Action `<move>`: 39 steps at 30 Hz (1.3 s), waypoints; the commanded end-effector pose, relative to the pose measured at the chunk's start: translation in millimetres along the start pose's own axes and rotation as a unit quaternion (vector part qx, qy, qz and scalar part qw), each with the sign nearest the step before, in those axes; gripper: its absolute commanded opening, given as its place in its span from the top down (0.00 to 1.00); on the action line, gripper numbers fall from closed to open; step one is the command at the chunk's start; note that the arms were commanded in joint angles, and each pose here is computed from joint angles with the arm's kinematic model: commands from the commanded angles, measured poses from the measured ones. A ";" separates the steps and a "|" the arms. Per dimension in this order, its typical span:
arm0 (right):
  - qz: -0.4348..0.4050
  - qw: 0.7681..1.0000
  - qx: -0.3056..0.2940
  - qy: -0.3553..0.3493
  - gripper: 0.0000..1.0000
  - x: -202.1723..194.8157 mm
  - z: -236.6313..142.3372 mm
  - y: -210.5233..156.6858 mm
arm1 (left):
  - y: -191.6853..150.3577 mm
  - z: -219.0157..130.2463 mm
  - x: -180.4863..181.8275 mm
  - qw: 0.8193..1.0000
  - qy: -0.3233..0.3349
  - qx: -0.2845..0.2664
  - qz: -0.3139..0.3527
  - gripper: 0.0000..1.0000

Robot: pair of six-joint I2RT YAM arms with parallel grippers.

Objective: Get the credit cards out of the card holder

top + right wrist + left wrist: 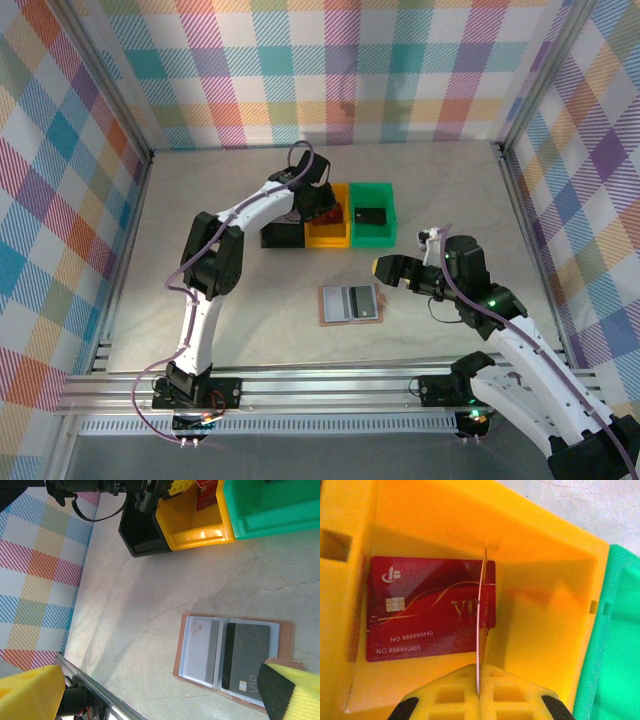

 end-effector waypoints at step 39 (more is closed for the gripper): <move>0.000 1.000 0.007 0.001 0.01 -1.5 3.9 -0.8 | 16.2 -12.2 19.7 0.998 0.060 0.027 0.024 0.58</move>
Point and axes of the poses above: each hand's point on the last joint's axis, 136 mm out from that joint toward the fingers, its own z axis out along the fingers, its own x axis along the line the jaws close on, y = z × x, the point moved 3 cm from there along -z, back along the fingers, and after that the axes turned 3 degrees about -z, right-handed, at the moved point
